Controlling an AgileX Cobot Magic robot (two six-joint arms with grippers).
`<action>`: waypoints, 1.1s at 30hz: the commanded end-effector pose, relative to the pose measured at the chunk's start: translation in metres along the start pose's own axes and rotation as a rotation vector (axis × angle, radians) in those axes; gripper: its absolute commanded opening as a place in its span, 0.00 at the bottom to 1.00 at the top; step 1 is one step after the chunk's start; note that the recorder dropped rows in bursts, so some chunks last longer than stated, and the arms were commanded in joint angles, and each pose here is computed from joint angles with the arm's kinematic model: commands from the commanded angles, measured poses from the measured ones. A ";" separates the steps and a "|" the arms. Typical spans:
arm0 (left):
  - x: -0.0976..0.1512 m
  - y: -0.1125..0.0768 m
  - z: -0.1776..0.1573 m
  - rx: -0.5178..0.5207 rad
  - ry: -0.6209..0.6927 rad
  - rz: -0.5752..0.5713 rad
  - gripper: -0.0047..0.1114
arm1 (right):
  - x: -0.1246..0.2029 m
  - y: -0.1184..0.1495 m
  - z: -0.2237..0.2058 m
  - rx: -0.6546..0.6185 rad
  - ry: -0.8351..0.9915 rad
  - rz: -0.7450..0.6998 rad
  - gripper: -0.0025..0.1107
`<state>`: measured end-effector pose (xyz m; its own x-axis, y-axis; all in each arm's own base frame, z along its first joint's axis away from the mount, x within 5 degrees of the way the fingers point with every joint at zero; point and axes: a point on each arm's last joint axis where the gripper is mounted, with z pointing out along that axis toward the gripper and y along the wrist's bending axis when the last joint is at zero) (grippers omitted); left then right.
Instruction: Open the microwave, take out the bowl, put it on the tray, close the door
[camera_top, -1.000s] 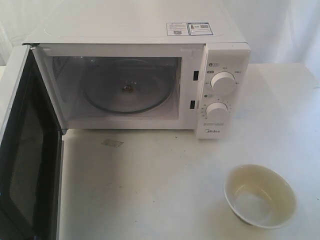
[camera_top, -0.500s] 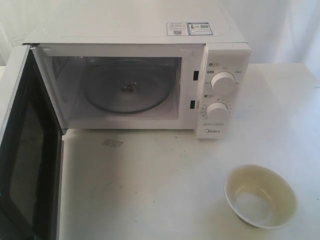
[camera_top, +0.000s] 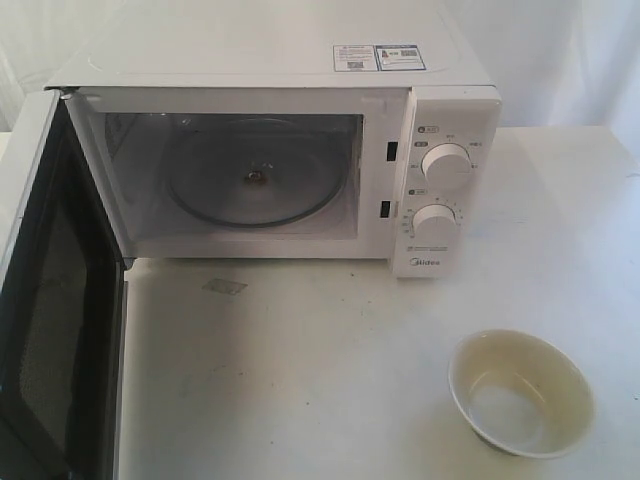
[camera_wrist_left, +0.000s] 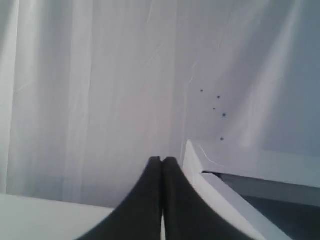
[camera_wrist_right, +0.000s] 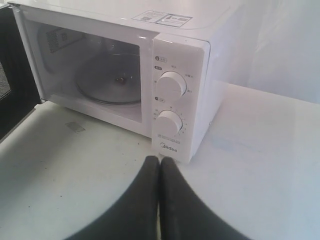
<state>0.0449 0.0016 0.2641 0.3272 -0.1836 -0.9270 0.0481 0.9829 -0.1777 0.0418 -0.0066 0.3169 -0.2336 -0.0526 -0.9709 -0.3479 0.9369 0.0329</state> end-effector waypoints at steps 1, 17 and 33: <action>-0.012 -0.008 0.001 -0.006 0.291 -0.156 0.04 | -0.003 0.001 -0.001 -0.017 -0.036 -0.002 0.02; -0.054 -0.026 0.043 -0.001 0.605 -0.214 0.04 | -0.001 0.001 0.000 -0.018 -0.019 0.006 0.02; -0.015 -0.036 0.074 -0.079 1.287 -0.378 0.04 | -0.001 0.002 0.000 -0.020 -0.020 0.008 0.02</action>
<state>0.0934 -0.0221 0.3149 -0.7163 -0.3698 -0.5917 -0.1113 0.8977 -0.4264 0.0415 -0.0051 0.3182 -0.2239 -0.0398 -0.9738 -0.3623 0.9310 0.0453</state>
